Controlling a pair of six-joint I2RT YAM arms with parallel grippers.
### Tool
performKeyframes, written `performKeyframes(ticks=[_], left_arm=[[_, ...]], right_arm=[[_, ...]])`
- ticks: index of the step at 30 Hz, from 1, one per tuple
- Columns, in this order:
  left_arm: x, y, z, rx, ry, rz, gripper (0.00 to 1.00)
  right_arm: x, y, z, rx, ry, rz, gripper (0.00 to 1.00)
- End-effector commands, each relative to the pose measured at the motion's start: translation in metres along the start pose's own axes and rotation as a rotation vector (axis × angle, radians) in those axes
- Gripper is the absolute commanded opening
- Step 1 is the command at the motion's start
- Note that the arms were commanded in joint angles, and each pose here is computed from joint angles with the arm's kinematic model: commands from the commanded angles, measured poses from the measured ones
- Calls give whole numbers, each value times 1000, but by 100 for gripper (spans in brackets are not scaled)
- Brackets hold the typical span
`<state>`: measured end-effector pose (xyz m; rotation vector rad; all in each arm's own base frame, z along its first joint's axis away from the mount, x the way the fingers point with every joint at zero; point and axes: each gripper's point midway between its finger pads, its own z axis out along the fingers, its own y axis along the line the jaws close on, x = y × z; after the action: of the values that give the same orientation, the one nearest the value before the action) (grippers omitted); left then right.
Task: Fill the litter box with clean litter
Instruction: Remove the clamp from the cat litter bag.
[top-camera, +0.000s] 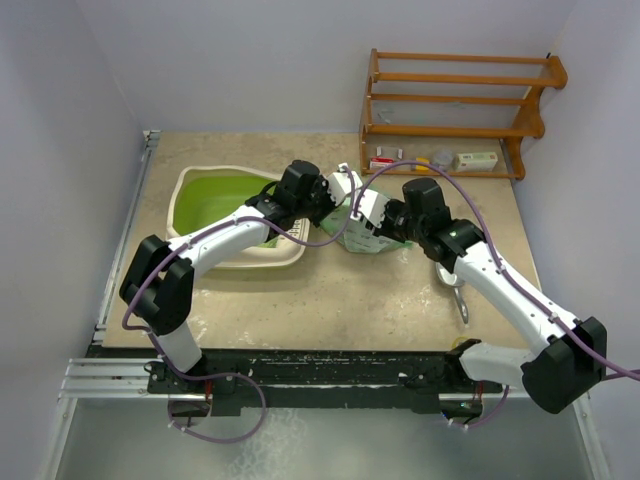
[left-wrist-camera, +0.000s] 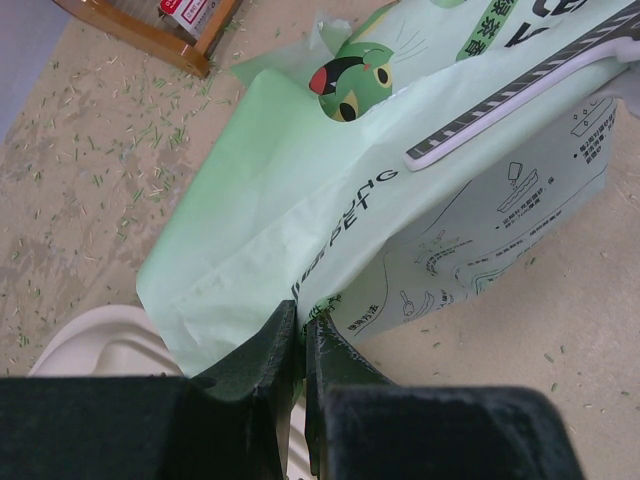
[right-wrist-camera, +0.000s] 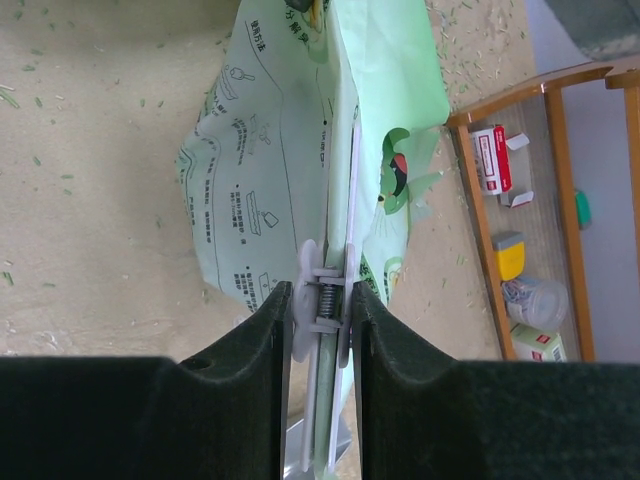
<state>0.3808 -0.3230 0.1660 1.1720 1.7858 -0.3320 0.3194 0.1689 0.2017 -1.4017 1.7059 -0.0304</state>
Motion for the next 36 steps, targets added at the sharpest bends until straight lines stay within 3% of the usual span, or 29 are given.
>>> performKeyframes(ticks=[1, 26, 36], left_arm=[[-39, 8, -5, -14, -103, 16, 3], [-40, 6, -9, -9, -110, 9, 3], [-39, 6, -8, -14, -110, 4, 3]], right_arm=[[-14, -19, -11, 89, -31, 39, 0], [-25, -31, -37, 149, -58, 152, 0], [-22, -64, -70, 334, -34, 216, 0]])
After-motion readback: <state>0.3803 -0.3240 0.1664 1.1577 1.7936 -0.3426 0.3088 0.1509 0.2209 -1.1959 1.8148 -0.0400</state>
